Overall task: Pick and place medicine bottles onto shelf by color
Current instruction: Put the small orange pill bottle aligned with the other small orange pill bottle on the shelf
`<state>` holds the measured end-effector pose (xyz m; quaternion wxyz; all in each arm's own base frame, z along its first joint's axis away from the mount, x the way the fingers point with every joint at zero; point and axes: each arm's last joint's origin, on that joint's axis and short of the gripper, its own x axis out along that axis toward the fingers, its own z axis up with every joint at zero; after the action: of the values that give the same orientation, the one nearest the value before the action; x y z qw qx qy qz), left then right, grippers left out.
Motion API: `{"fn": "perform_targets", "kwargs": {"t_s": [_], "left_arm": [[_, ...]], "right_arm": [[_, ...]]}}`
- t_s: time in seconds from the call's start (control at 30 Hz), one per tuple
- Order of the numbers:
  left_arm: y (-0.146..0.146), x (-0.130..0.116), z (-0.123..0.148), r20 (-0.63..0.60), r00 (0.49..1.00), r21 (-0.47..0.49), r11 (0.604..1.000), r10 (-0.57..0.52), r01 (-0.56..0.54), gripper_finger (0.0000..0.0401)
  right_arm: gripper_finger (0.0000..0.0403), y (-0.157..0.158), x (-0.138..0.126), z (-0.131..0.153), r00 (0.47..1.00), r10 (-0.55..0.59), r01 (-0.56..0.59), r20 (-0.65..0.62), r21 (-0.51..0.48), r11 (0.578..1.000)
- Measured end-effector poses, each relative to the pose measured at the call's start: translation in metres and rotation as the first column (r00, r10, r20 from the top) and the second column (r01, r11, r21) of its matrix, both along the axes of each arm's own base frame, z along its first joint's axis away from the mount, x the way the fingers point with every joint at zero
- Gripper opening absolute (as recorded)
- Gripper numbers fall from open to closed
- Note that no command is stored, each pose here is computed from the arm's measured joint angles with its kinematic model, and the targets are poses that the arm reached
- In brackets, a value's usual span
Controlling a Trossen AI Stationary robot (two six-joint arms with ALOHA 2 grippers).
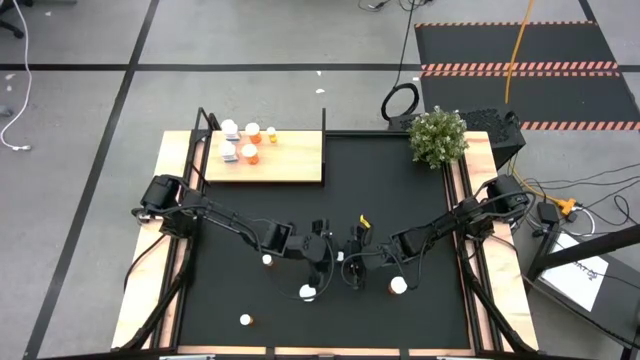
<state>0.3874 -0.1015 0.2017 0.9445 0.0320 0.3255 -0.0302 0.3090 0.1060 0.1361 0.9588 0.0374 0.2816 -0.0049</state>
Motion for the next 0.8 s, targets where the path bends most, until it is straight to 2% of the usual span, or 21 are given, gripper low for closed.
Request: {"fn": "perform_targets", "kwargs": {"t_s": [0.2,0.47,0.57,0.8], "left_arm": [[0.0000,0.0000,0.0000,0.000,1.000,0.003,1.000,-0.003,0.003,0.0120],[0.0001,-0.0006,-0.0007,-0.009,1.000,0.005,1.000,-0.004,0.004,0.0140],[-0.0002,-0.0010,-0.0012,-0.016,1.000,0.006,1.000,-0.006,0.006,0.0134],[0.0001,-0.0034,-0.0007,-0.036,0.999,0.012,1.000,-0.007,0.007,0.0124]], "right_arm": [[0.0102,0.0000,0.0000,0.0000,1.000,0.000,0.000,0.000,0.000,1.000],[0.0107,0.0016,-0.0006,-0.0001,1.000,0.005,-0.005,-0.001,-0.002,1.000],[0.0124,0.0039,-0.0012,0.0003,1.000,0.013,-0.013,0.004,-0.003,1.000],[0.0193,0.0063,-0.0013,0.0013,1.000,0.015,-0.015,0.015,0.009,1.000]]}}
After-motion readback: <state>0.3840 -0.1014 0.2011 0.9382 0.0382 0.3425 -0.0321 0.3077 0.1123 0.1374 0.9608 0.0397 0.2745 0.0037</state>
